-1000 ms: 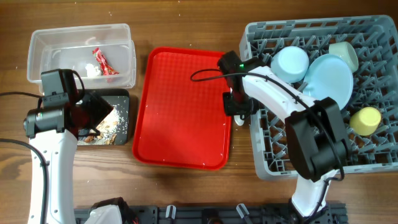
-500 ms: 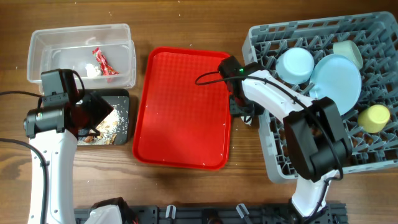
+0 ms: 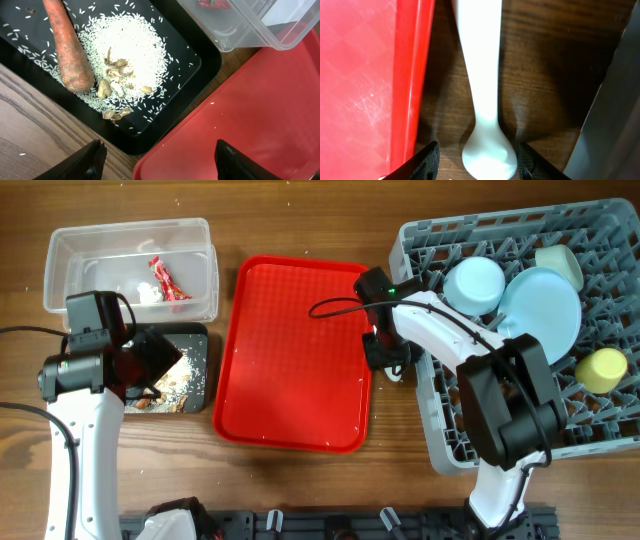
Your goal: Sort waste into correct bins and load items into the dishwasher rack
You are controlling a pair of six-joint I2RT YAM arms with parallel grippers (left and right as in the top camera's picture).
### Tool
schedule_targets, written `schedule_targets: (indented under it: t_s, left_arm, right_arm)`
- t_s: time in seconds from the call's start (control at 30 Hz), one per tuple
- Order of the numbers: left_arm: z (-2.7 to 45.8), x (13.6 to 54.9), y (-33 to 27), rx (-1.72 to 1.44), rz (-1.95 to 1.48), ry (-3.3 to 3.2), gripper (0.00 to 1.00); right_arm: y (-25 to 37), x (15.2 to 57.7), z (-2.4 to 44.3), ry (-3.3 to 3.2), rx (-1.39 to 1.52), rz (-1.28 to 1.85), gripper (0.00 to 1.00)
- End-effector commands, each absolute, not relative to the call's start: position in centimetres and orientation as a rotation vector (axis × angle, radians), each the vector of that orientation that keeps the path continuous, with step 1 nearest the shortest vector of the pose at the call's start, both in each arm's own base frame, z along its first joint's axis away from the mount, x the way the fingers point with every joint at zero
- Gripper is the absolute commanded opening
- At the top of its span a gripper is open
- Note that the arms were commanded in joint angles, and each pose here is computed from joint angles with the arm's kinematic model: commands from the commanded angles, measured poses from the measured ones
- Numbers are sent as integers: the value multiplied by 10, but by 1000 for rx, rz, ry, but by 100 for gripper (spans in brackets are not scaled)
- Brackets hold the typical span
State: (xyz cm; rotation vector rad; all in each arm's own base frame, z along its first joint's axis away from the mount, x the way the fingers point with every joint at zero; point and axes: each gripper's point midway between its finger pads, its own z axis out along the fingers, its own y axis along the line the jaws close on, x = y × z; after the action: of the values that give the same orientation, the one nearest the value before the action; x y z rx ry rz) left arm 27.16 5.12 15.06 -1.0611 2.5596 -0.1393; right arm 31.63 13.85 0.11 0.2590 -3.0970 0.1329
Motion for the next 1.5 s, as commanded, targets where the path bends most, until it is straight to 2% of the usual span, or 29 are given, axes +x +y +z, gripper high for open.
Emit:
schedule_targets:
  t_s: [0.0,0.27,0.5,0.77,0.83,1.23,1.47]
  left_arm:
    - [151,272,50,-1030,-132,2570,71]
    - [151,272,50,-1030,-132,2570,71]
    - [151,272,50,-1030,-132,2570,71]
    - [151,272,50,-1030,-132,2570,71]
    - [151,272,50,-1030,-132,2570,71]
    - [151,272,50,-1030,-132,2570,71]
    - [151,272,50,-1030,-132,2570,71]
  right_arm:
    - [135,303,-8,-3037,235,134,51]
    - [130,294,-24,-3038,200,142,50]
    - [131,297,-25,-3052,199,138,34]
    - [130,294,-24,-3039,197,146,20]
    - [130,294,-19,-3037,197,147,19]
    - [141,319,86,-3324,252,-22,20]
    - [118,317,156,-3530,259,66,20]
